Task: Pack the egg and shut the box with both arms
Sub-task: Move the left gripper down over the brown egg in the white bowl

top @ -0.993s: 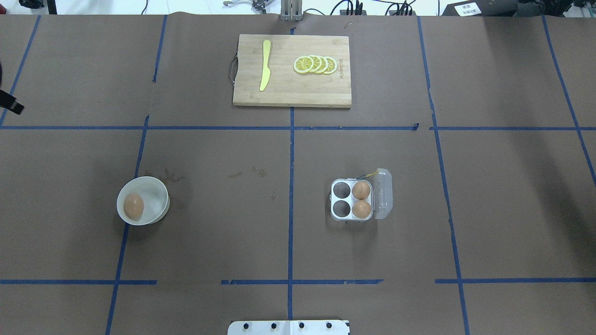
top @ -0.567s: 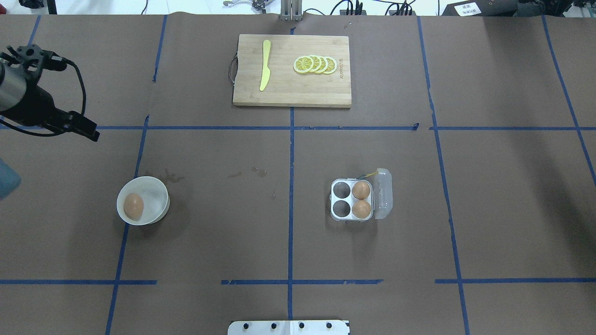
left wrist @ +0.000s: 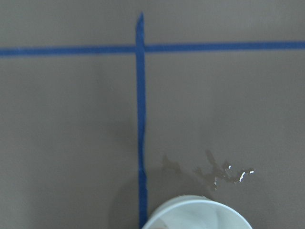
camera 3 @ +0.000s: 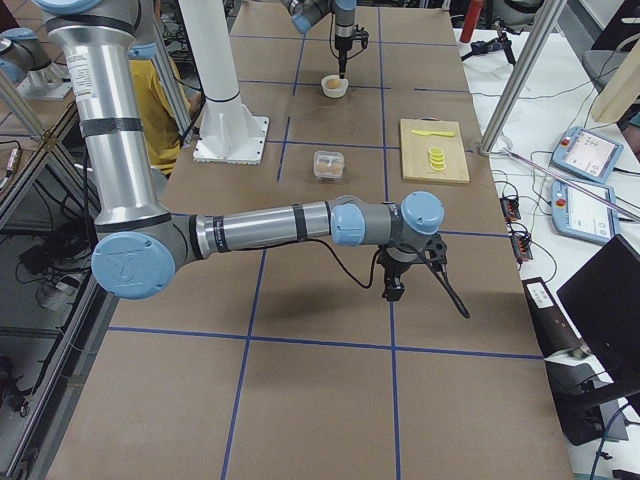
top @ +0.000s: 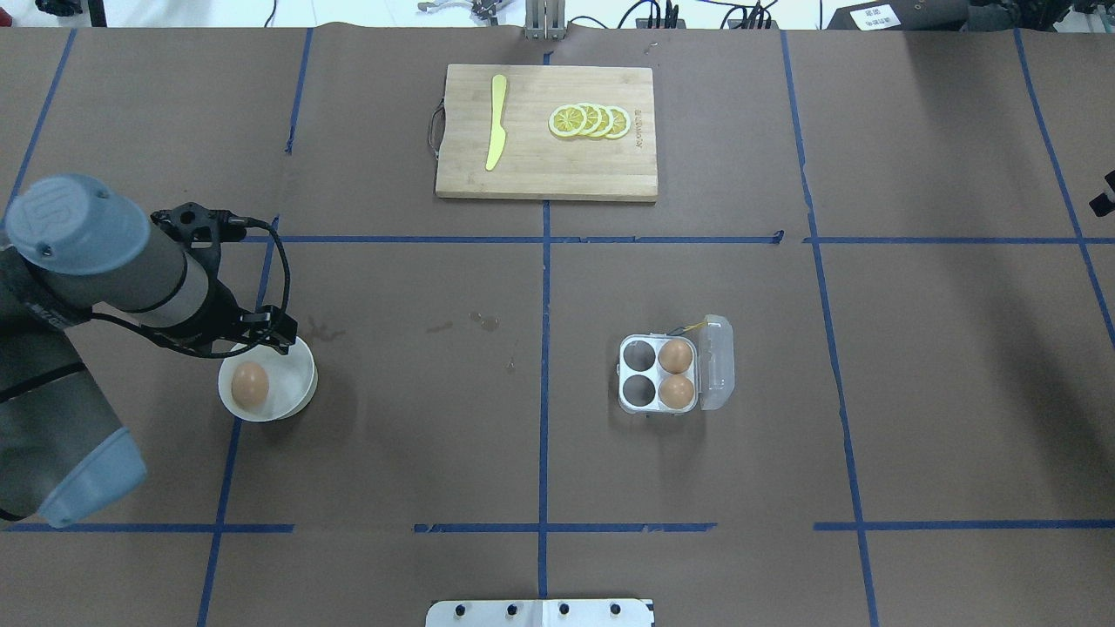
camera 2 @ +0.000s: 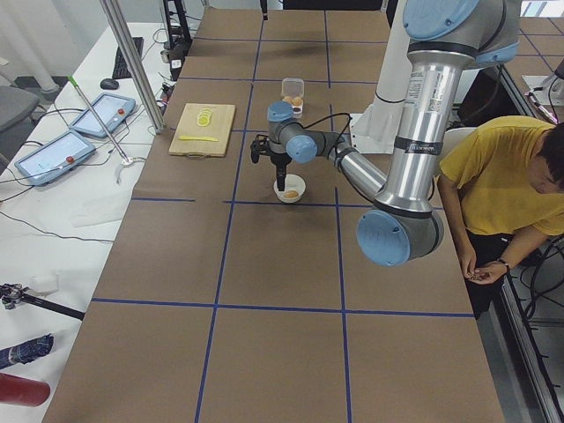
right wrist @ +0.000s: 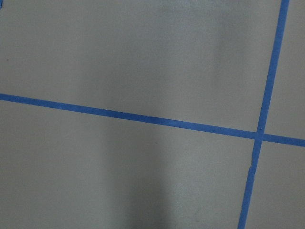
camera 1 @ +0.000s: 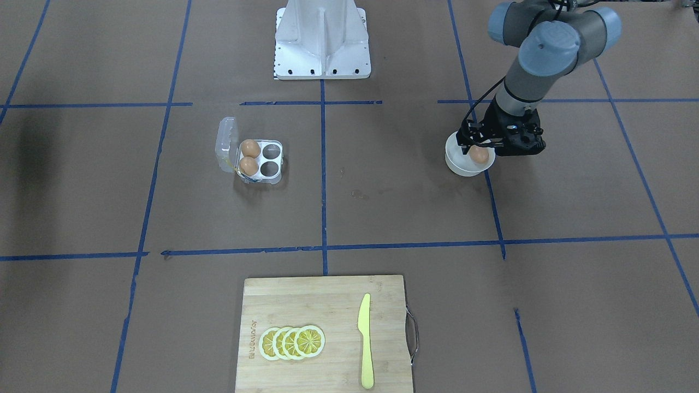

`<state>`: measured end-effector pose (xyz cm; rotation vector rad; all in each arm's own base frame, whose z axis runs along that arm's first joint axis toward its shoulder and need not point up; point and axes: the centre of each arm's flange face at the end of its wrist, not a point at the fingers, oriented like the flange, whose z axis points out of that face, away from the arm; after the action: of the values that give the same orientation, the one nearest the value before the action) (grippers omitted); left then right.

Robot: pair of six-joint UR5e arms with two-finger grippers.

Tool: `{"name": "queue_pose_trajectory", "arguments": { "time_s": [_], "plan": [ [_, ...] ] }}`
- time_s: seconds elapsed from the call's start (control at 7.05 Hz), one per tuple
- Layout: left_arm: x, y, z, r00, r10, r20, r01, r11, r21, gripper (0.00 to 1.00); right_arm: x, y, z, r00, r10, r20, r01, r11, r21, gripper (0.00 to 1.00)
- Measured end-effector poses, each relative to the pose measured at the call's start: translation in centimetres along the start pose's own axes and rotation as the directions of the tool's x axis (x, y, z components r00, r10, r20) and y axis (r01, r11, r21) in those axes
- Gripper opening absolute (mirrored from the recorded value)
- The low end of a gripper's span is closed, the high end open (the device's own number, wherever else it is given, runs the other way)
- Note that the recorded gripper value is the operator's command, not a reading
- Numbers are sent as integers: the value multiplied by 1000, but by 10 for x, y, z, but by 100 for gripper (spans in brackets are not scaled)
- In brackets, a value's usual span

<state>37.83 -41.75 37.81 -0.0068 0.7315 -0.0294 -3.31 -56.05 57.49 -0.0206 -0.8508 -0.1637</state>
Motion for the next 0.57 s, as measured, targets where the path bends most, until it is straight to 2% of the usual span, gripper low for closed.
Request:
{"name": "queue_pose_trajectory", "arguments": {
  "time_s": [0.28, 0.57],
  "plan": [
    [30, 7, 3, 994, -10, 107, 9, 1000, 10, 90, -4, -1, 8, 1000, -6, 1, 6, 1000, -14, 100],
    [34, 9, 12, 990, -10, 144, 10, 1000, 4, 82, -5, -1, 12, 1000, -6, 1, 6, 1000, -21, 100]
  ]
}}
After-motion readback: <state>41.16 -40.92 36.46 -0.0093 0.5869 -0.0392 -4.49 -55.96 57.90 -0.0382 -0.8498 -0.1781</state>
